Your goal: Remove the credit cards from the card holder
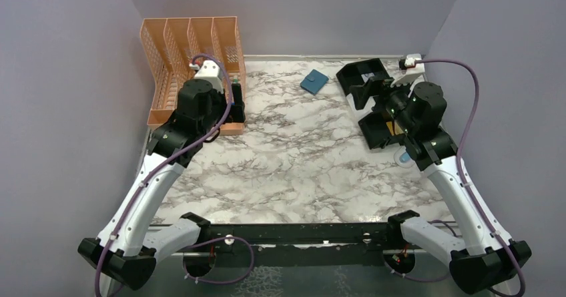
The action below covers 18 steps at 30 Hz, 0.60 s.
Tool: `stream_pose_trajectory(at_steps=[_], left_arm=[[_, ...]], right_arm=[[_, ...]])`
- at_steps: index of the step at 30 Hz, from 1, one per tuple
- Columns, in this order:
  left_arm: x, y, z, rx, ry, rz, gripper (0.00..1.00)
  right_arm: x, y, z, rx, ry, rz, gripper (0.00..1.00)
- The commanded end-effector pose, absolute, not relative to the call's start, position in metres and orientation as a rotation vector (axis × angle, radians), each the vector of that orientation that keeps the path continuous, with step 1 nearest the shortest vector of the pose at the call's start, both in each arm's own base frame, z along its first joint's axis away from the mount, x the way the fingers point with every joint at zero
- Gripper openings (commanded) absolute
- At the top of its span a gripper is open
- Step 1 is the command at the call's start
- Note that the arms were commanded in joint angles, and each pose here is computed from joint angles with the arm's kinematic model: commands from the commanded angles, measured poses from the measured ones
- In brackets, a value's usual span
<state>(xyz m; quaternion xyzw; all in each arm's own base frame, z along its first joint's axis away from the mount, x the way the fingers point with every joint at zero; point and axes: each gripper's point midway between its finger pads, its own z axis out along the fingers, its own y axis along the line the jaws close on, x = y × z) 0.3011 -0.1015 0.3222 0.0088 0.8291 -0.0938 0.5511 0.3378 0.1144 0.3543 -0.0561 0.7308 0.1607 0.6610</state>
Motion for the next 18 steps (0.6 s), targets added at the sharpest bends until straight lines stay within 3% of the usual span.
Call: stream_pose_trajectory(at_steps=[1, 10, 18], left_arm=[[0.298, -0.124, 0.287, 0.146, 2.051, -0.254, 0.99], [0.291, -0.118, 0.249, 0.162, 2.106, -0.167, 0.99], [0.283, -0.11, 0.22, 0.123, 2.123, -0.146, 0.99]], right_arm=[[0.327, 0.136, 0.33, -0.15, 1.723, 0.556, 1.0], [0.33, 0.166, 0.292, -0.169, 1.813, 0.8, 0.99], [0.373, 0.189, 0.255, -0.149, 1.974, 0.879, 0.99]])
